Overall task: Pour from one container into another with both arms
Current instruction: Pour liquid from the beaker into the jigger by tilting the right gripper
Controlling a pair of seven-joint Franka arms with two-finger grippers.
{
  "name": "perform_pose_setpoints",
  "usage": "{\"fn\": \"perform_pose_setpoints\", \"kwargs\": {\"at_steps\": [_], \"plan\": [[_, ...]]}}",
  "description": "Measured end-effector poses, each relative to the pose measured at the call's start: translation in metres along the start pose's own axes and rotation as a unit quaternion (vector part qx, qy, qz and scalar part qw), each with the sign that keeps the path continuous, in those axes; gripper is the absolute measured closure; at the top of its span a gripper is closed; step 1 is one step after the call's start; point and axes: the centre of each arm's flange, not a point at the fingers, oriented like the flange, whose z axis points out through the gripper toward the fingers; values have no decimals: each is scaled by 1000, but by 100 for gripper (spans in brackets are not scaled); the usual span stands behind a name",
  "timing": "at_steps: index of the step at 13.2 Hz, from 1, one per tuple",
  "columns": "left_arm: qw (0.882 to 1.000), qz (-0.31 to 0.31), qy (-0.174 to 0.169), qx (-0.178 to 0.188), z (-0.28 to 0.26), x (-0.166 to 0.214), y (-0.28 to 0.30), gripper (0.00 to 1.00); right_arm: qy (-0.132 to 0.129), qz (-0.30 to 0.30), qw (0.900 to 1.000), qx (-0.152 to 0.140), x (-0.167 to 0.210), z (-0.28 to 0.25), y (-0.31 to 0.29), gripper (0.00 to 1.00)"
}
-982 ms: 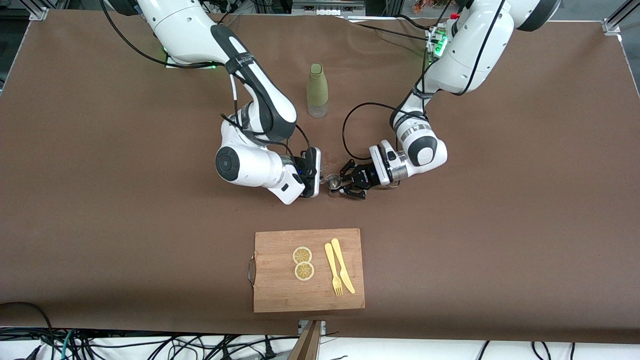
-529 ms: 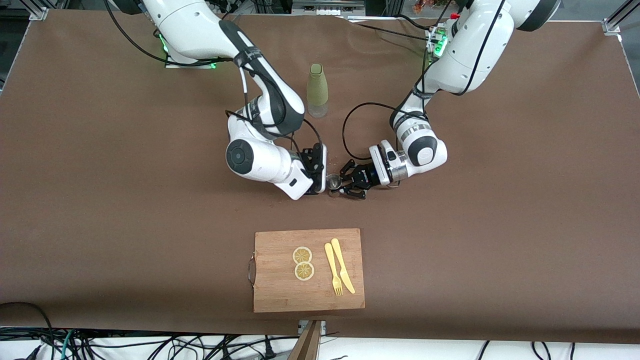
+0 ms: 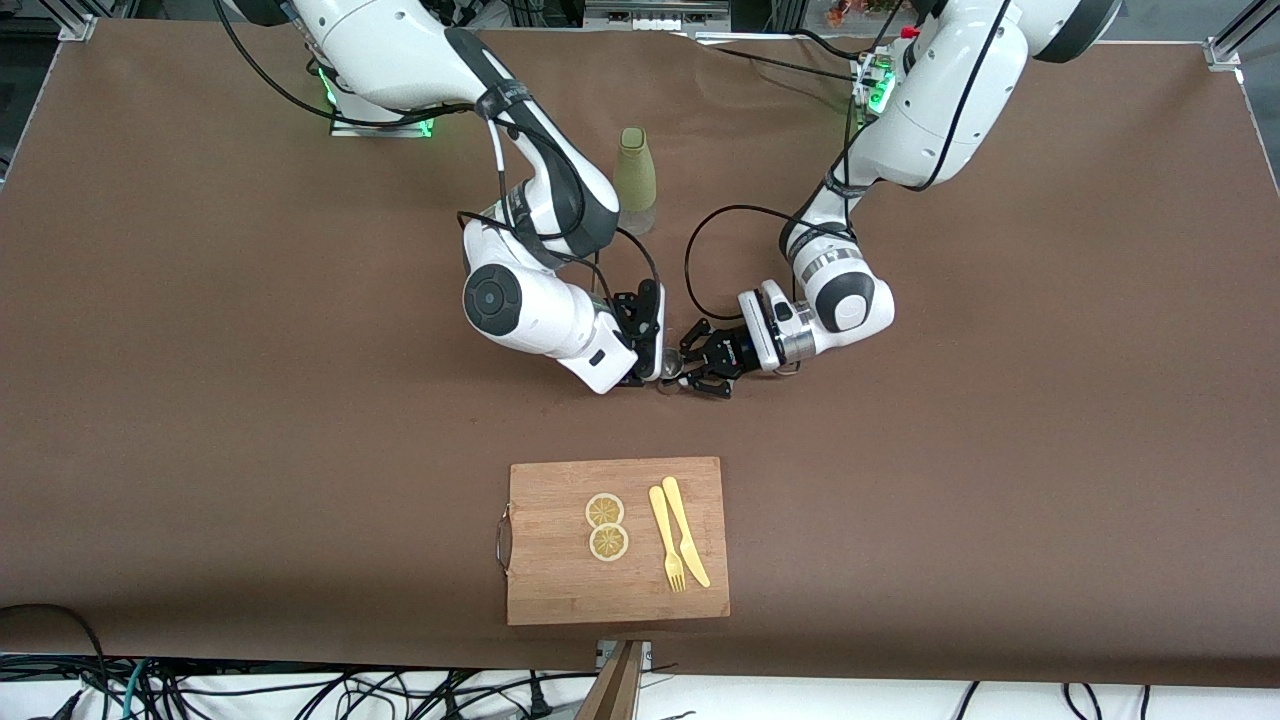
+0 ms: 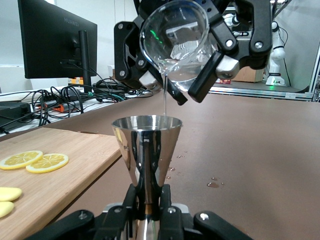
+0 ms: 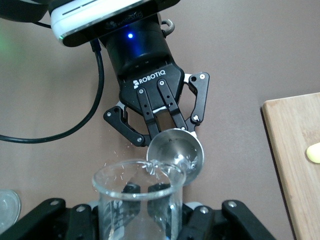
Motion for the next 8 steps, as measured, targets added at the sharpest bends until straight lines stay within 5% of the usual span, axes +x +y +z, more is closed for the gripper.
{"fn": "perform_pose_setpoints", "kwargs": {"at_steps": [8], "plan": [[1000,0,0,0,0,0,-1,79,-5,7,1000,-6,8,1,-5,87]]}}
